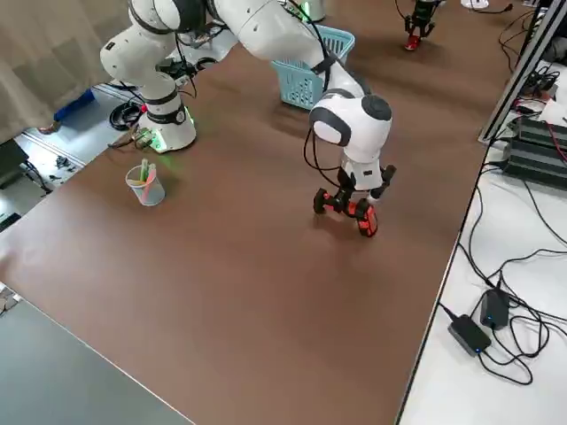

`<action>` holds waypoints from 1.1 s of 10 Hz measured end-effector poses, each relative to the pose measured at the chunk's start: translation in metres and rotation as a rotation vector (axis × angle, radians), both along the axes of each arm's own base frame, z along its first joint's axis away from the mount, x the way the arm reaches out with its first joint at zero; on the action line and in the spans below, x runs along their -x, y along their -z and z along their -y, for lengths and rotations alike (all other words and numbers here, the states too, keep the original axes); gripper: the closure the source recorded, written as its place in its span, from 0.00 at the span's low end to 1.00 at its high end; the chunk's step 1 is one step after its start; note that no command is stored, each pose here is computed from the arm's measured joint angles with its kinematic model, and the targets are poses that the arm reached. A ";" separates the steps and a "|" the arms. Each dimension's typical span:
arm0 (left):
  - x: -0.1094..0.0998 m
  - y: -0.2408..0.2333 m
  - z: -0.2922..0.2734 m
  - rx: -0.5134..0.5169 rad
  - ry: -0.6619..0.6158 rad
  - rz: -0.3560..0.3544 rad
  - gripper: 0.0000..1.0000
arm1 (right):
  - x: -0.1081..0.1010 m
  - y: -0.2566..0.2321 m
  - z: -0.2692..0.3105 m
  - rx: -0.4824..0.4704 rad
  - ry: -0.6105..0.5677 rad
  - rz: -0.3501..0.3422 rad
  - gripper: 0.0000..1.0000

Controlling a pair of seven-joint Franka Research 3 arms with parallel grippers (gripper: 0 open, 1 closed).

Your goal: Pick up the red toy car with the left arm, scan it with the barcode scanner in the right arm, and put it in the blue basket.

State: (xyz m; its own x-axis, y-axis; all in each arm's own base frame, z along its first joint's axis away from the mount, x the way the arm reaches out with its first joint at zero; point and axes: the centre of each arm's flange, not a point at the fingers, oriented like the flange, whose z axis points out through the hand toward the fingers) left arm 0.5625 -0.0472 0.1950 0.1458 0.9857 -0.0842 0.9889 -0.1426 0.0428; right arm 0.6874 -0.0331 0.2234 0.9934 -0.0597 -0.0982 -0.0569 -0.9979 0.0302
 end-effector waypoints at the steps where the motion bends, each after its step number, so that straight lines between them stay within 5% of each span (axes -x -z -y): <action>1: -0.007 -0.010 0.014 0.007 0.012 0.021 0.56 | 0.000 0.000 0.000 0.000 0.001 0.000 0.54; 7: -0.070 -0.183 0.085 0.074 0.097 0.066 0.56 | 0.000 -0.001 0.001 -0.002 0.004 0.002 0.63; 11: -0.070 -0.264 0.152 0.087 0.113 0.077 0.56 | -0.003 -0.005 0.000 -0.020 0.020 0.015 0.63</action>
